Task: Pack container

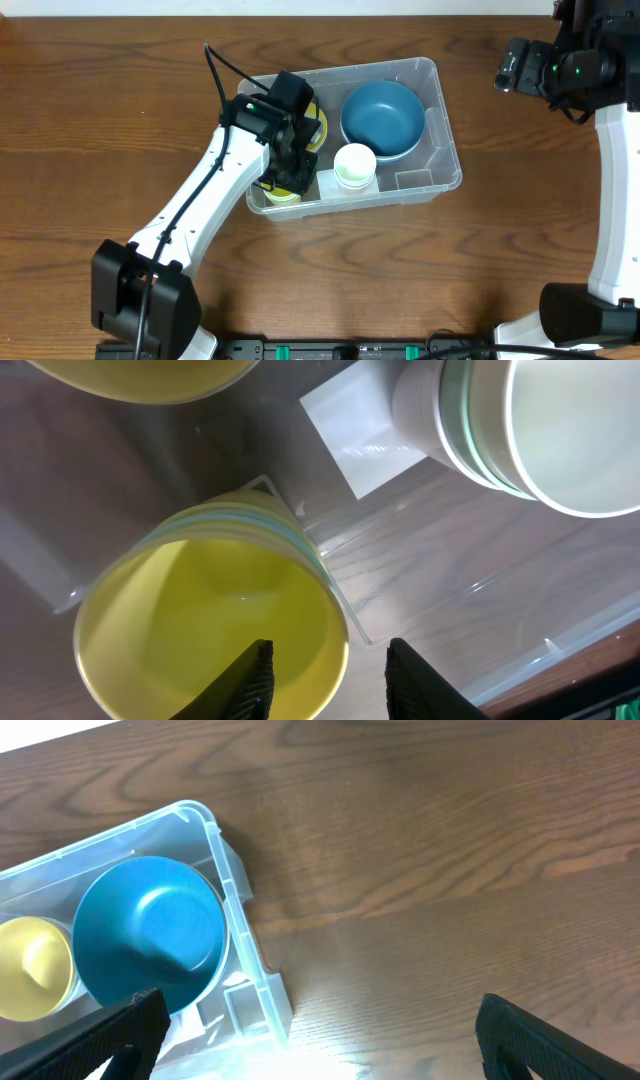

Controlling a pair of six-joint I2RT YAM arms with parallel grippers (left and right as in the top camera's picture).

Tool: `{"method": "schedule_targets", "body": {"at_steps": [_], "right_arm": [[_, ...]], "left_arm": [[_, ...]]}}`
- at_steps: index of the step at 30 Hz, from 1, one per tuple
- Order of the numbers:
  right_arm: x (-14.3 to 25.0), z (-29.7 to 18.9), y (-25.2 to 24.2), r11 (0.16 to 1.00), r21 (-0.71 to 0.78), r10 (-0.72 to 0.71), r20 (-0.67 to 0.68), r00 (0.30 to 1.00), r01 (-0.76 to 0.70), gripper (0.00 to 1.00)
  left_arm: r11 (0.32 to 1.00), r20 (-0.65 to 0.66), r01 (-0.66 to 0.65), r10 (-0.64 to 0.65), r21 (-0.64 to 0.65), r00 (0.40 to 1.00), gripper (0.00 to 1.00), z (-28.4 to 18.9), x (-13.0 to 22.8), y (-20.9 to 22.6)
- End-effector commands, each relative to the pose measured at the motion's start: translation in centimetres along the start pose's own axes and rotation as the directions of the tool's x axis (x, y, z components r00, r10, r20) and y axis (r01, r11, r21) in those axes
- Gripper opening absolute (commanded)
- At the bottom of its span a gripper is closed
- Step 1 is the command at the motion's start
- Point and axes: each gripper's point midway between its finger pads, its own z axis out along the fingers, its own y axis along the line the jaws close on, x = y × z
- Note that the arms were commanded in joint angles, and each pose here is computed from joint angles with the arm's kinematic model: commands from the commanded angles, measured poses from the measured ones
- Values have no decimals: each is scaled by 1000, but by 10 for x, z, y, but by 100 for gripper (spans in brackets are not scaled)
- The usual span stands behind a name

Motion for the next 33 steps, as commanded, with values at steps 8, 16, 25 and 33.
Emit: {"method": "schedule_targets", "body": {"at_steps": [8,16,25,33], "right_arm": [[0,-3,-2,1000,1,19,6,1000,-19,99],[0,-3,-2,1000,1,19,6,1000,-19,99],[0,-3,-2,1000,1,19,6,1000,-19,99],[0,-3,-2,1000,1,20,6,1000,-20,99]], "left_arm": [[999,110,-35,32,29,993,38,-56,-9,-17],[997,25,-76,75,35,997,38,-72,33,-37],[984,-90,-176,179,39,980,38,-61,69,-68],[982,-150,-188,189,23,970,38,-15,83,-61]]}}
